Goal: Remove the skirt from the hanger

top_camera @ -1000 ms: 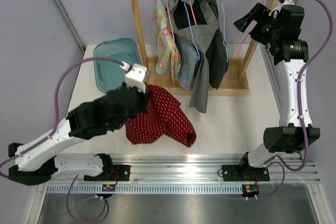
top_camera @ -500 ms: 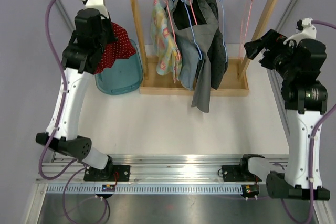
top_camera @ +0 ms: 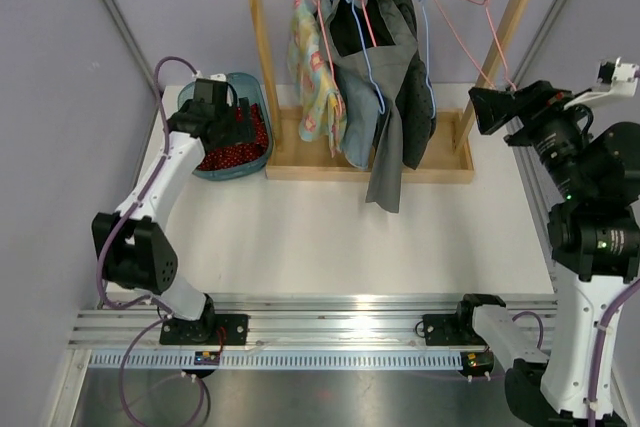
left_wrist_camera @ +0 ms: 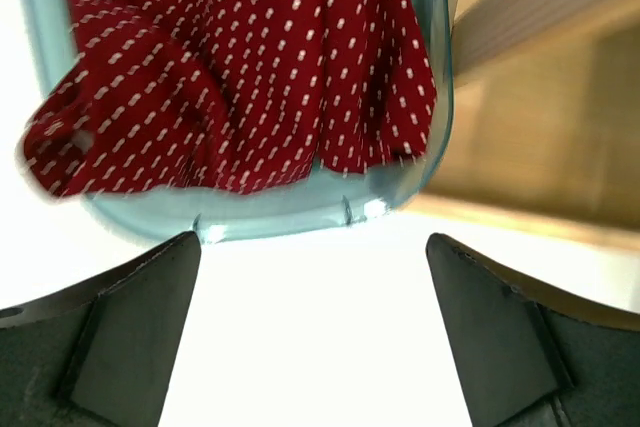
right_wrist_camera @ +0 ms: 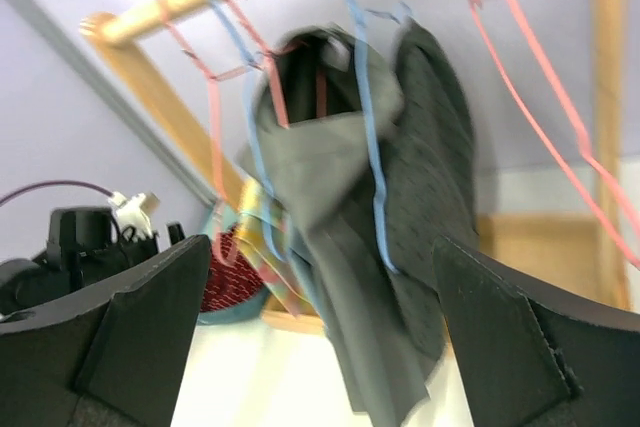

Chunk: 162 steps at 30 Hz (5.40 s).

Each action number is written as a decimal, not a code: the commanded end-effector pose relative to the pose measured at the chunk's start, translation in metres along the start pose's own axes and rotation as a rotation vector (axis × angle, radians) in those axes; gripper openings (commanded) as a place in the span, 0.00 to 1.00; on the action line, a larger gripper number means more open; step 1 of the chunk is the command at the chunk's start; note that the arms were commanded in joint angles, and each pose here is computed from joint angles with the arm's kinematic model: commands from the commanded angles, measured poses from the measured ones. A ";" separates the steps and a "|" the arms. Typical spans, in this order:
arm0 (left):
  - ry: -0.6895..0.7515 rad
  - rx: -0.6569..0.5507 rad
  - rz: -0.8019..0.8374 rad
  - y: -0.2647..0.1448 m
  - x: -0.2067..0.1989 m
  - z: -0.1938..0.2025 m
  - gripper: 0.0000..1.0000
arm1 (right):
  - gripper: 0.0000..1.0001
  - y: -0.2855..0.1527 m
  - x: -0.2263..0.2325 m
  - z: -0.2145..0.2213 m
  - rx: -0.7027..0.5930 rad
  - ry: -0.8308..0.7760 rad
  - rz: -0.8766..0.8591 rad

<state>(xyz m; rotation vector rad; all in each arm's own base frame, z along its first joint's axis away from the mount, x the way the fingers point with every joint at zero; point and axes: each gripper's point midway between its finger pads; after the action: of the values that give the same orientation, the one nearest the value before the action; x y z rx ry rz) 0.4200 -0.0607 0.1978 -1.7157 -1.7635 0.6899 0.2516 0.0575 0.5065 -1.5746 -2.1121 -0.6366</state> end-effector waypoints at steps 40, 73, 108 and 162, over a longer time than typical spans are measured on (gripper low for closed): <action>0.050 -0.365 0.185 -0.172 -0.028 0.063 0.99 | 0.00 0.198 0.005 0.007 0.146 -0.051 -0.065; 0.437 -0.804 1.238 -0.352 -0.376 -0.025 0.99 | 0.00 -0.040 0.074 0.012 0.184 0.077 -0.191; 0.416 -0.299 1.130 -0.240 -0.335 0.217 0.00 | 0.00 0.036 0.054 -0.011 0.124 0.070 -0.087; 0.488 -0.452 0.294 -0.254 -0.105 0.077 0.00 | 0.99 0.081 -0.058 0.030 0.035 -0.015 0.245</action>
<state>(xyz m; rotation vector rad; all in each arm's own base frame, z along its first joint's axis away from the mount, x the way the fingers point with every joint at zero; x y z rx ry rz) 0.1551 -0.2155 0.2795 -2.3074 -1.2468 0.1098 0.3583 0.0582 0.4593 -1.7534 -1.8998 -0.4937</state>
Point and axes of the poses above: each gripper's point midway between its finger pads, its own y axis out along the fingers, its own x axis along the line the jaws close on, z = x × y, and after that the axes turned 11 degrees about y, right-handed
